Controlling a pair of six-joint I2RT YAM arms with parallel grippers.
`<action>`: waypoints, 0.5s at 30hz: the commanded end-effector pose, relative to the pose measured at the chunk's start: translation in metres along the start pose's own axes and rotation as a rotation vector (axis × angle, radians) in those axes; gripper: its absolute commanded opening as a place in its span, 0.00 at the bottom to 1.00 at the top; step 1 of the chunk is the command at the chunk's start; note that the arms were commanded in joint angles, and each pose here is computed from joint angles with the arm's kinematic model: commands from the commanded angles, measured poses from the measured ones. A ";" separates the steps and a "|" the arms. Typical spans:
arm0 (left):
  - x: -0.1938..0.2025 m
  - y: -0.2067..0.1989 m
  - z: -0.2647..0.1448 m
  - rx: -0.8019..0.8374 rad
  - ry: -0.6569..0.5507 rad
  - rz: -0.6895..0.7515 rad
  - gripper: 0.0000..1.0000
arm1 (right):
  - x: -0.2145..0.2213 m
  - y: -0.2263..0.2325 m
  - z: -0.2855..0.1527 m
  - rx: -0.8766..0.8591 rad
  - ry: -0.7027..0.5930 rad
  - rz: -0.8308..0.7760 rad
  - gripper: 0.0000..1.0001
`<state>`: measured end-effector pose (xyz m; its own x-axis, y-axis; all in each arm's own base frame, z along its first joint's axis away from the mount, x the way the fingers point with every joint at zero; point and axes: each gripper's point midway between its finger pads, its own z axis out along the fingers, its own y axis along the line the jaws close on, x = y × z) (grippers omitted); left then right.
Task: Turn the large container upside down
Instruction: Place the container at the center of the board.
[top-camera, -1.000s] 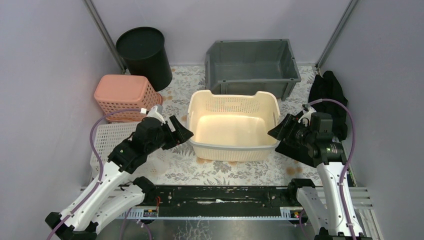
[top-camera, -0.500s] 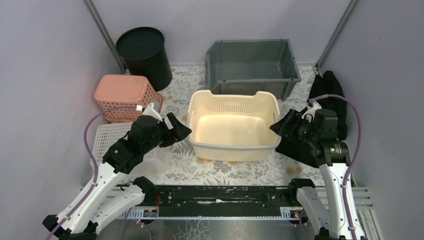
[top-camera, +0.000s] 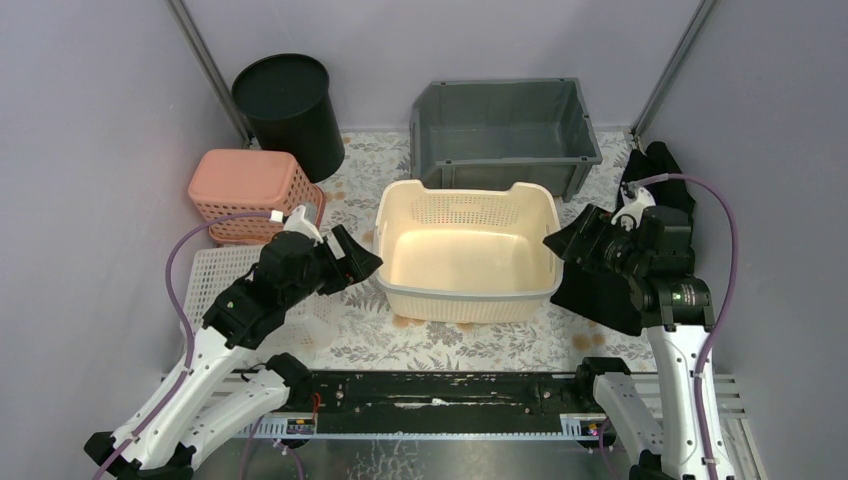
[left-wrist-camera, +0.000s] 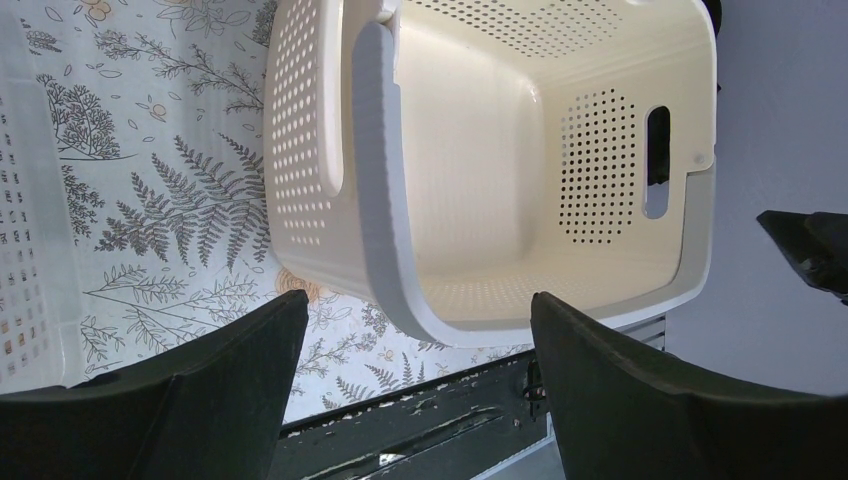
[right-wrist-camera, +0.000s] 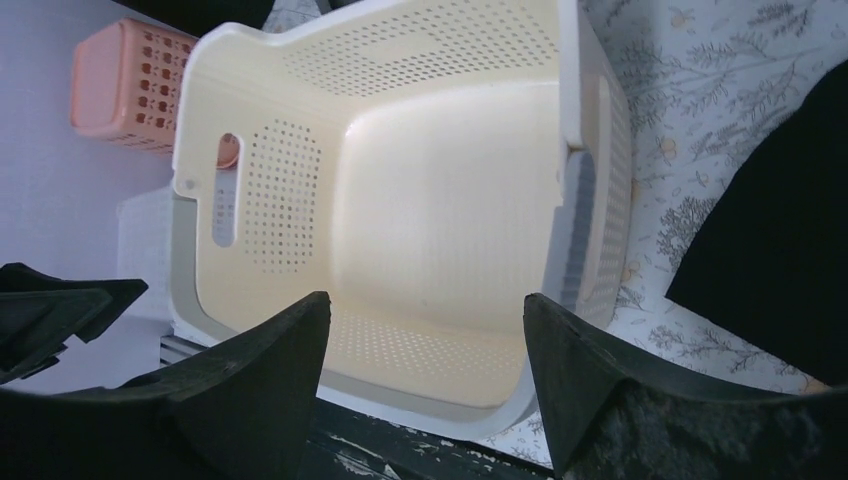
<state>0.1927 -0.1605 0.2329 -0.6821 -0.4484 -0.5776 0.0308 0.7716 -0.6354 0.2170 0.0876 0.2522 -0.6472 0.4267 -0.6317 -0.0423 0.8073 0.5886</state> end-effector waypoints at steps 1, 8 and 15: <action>-0.010 -0.005 -0.006 0.008 -0.032 0.013 0.90 | -0.025 0.028 -0.008 -0.098 -0.045 -0.075 0.78; -0.011 -0.006 -0.006 0.009 -0.033 0.016 0.90 | -0.035 0.058 -0.005 -0.228 0.012 -0.094 0.78; -0.011 -0.005 -0.006 0.007 -0.033 0.016 1.00 | -0.034 0.084 -0.001 -0.316 0.094 -0.129 0.78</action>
<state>0.1930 -0.1607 0.2323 -0.6835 -0.4474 -0.5767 0.0292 0.7727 -0.6341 0.2387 0.1215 0.2933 -0.7097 0.3458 -0.6138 -0.2102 0.7276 0.6530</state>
